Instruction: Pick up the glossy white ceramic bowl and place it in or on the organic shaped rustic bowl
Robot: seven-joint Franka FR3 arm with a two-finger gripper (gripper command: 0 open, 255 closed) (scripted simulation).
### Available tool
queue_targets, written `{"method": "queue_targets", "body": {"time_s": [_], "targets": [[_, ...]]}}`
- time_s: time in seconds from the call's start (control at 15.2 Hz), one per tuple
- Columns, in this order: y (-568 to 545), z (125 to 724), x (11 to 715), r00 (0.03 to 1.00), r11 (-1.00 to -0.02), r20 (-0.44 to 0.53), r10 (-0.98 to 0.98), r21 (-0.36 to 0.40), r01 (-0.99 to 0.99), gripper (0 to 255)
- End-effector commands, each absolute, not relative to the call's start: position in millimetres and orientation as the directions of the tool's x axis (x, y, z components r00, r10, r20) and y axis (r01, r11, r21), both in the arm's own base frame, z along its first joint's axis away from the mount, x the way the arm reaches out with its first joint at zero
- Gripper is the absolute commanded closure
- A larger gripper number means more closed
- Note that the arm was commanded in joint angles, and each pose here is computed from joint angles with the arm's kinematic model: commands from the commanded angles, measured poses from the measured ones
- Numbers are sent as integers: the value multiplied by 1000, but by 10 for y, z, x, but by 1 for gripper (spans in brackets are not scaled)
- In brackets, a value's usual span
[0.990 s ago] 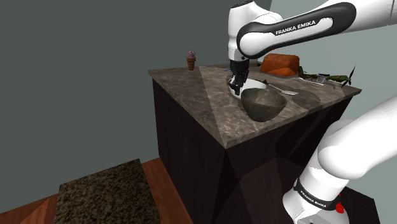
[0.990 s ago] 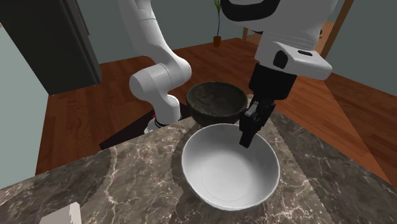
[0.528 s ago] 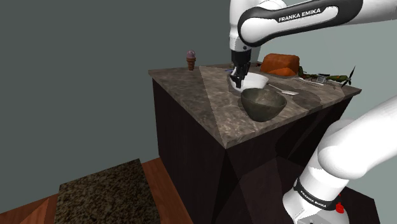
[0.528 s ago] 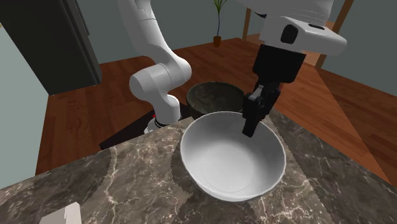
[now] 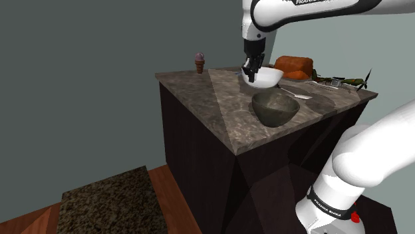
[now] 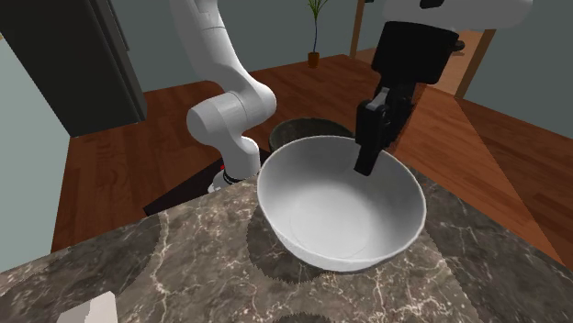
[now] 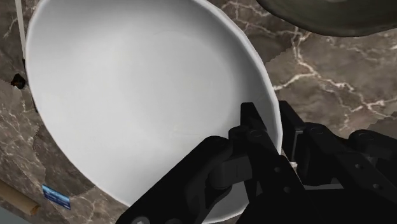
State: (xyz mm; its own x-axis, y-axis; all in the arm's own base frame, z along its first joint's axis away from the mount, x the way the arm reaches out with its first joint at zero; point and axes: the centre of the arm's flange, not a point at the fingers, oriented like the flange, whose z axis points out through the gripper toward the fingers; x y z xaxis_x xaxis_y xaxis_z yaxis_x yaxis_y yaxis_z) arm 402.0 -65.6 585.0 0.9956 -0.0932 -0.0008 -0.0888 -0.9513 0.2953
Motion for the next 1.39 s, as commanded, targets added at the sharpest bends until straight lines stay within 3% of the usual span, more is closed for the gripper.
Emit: {"method": "queue_targets", "body": {"time_s": [0.0, 0.92, 1.32], "targets": [[-653, 5955, 4020, 996, -951, -1, -93, 295, -89, 255], [-653, 6667, 4020, 996, -951, -1, -93, 295, -89, 255], [-57, 6752, 3505, 996, -951, -1, -93, 295, -89, 255]]}}
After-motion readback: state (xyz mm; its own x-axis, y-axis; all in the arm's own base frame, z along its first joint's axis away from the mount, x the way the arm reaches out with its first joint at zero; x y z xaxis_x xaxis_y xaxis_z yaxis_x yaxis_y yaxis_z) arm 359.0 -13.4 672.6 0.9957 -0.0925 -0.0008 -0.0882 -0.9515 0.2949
